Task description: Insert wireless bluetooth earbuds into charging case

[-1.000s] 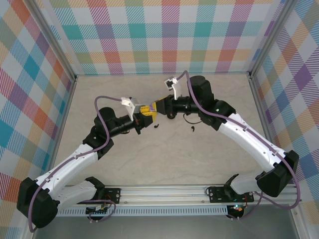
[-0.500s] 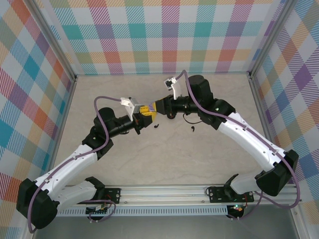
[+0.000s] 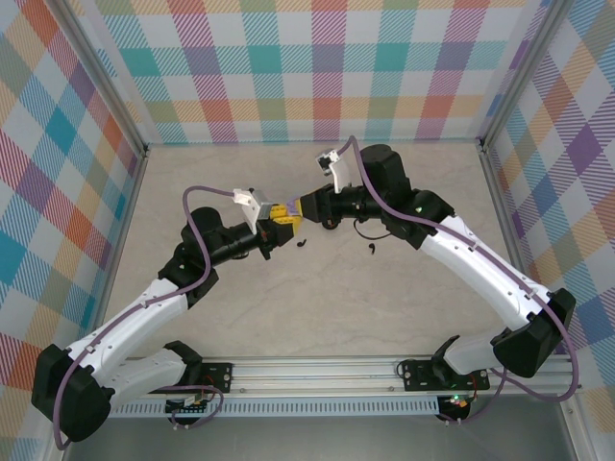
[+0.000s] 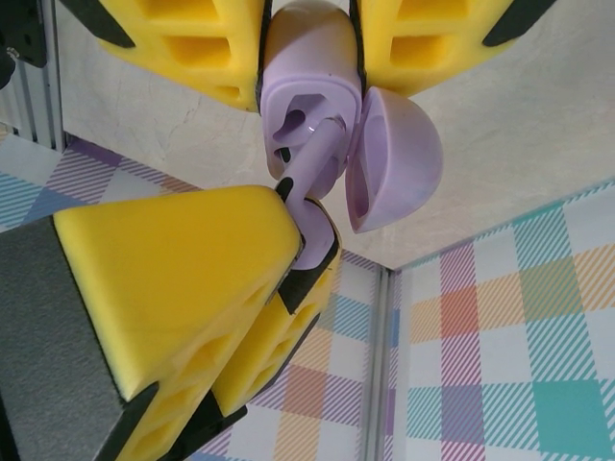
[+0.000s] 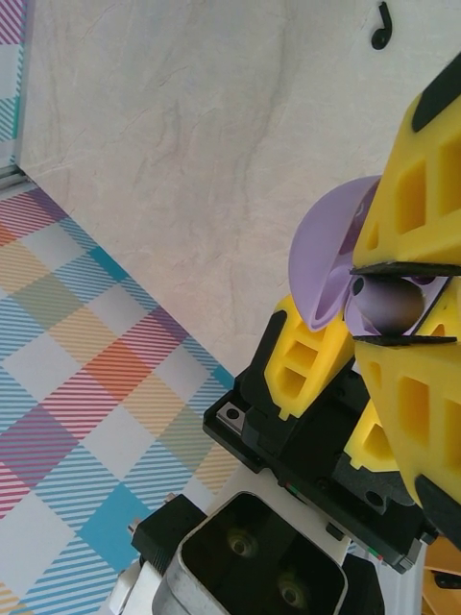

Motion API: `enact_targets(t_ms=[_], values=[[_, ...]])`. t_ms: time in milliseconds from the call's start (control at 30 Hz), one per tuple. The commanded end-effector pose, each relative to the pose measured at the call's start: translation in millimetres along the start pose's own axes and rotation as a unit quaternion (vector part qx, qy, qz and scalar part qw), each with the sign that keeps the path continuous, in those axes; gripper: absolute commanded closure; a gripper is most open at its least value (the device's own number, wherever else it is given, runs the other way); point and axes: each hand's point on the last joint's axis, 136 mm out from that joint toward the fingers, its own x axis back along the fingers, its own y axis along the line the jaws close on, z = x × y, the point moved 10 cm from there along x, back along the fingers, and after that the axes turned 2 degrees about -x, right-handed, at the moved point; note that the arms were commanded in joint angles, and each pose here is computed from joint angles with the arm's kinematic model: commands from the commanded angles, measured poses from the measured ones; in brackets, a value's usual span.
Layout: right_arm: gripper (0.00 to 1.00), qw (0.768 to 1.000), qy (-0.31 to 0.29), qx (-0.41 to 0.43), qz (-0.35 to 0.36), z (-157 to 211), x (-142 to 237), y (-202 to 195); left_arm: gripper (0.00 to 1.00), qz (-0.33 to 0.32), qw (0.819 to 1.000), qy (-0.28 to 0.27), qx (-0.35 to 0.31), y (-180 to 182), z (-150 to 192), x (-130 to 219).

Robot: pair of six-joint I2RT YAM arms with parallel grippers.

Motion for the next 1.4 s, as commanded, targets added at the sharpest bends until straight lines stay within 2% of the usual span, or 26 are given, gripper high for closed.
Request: enact_targets(t_ms=[0, 400, 767, 833, 1367], values=[[0.77, 1.0, -0.004, 0.012, -0.001, -4.9, 4.0, 5.7, 0.89, 0.007, 0.999, -0.025, -0.039, -7.4, -16.4, 2.6], [0.77, 1.0, -0.008, 0.013, 0.007, -6.8, 11.3, 8.5, 0.89, 0.009, 0.998, -0.002, -0.065, -5.1, -11.1, -2.1], [0.77, 1.0, 0.002, 0.012, 0.016, -4.2, 19.2, 11.0, 0.89, -0.039, 0.996, 0.005, -0.076, 4.9, -1.7, -6.3], [0.77, 1.0, 0.004, 0.013, 0.016, -3.6, 22.4, 12.6, 0.9, -0.001, 0.995, 0.018, -0.103, 0.5, 1.5, -7.9], [0.76, 1.0, 0.025, 0.006, 0.013, 2.0, 26.9, 13.9, 0.9, 0.034, 0.987, 0.021, -0.158, -4.9, 5.3, -6.0]])
